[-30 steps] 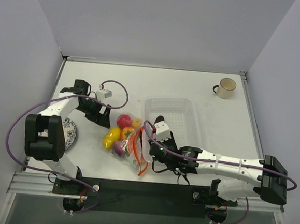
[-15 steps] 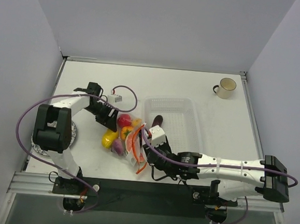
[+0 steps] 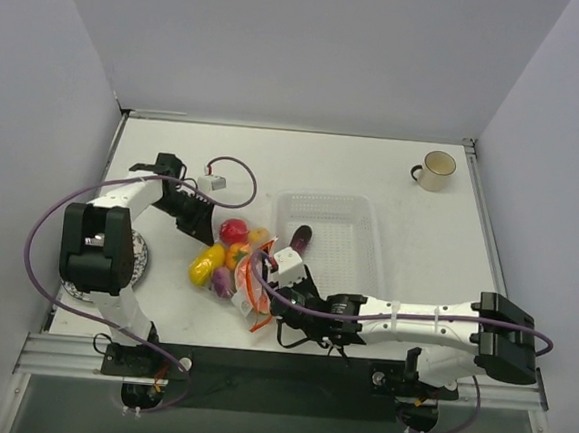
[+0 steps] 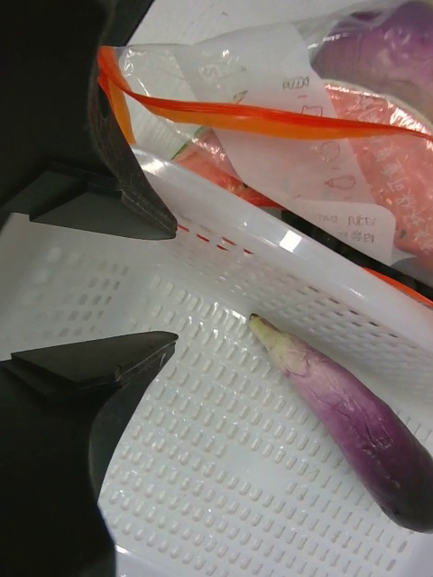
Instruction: Open the zip-top bag and remove the fake food
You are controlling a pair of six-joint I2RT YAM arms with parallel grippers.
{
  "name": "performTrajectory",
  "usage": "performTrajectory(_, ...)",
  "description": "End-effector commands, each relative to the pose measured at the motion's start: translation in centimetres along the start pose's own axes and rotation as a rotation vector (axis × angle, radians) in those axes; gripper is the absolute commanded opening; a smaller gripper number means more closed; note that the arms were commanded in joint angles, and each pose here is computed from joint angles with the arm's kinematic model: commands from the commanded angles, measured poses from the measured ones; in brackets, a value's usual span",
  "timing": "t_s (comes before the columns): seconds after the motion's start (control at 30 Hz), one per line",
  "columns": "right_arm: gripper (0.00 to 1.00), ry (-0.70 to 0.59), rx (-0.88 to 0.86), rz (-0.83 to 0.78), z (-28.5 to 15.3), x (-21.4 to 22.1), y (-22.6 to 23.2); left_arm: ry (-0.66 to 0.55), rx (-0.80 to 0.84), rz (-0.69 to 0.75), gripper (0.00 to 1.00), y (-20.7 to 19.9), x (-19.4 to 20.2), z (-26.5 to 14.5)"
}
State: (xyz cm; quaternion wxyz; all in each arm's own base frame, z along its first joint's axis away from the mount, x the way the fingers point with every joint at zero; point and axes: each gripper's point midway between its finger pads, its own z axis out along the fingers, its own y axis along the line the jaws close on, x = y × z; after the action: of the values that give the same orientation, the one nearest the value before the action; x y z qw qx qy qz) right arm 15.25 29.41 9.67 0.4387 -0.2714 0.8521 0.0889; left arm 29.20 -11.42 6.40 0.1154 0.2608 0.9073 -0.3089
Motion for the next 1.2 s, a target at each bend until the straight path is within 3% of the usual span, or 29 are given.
performTrajectory(0.0,0.46,0.001,0.006,-0.027,1.0,-0.3,0.9,-0.055,0.013,0.045,0.24,-0.7,-0.5,-3.4)
performTrajectory(0.27,0.37,0.059,0.131,0.043,1.8,1.9,-2.9,-0.094,-0.035,0.031,0.16,0.2,1.2,-7.7)
performTrajectory(0.5,0.36,0.077,0.223,0.051,0.4,3.4,-7.3,-0.087,-0.048,0.043,0.11,0.2,1.5,-7.9)
performTrajectory(0.6,0.39,0.034,0.221,0.040,-0.7,2.0,-8.1,-0.078,-0.063,0.043,0.06,0.6,1.8,-8.1)
performTrajectory(0.67,0.45,-0.013,0.192,0.047,-1.6,0.0,-7.7,-0.081,-0.073,0.048,0.01,0.5,1.7,-8.4)
performTrajectory(0.83,0.60,-0.081,0.066,0.015,-2.7,-6.1,-3.5,-0.115,-0.105,0.064,0.00,0.1,0.4,-9.8)
performTrajectory(1.17,0.63,0.021,0.038,-0.077,0.3,-4.2,0.8,-0.094,-0.108,0.051,0.00,0.1,1.2,-9.1)
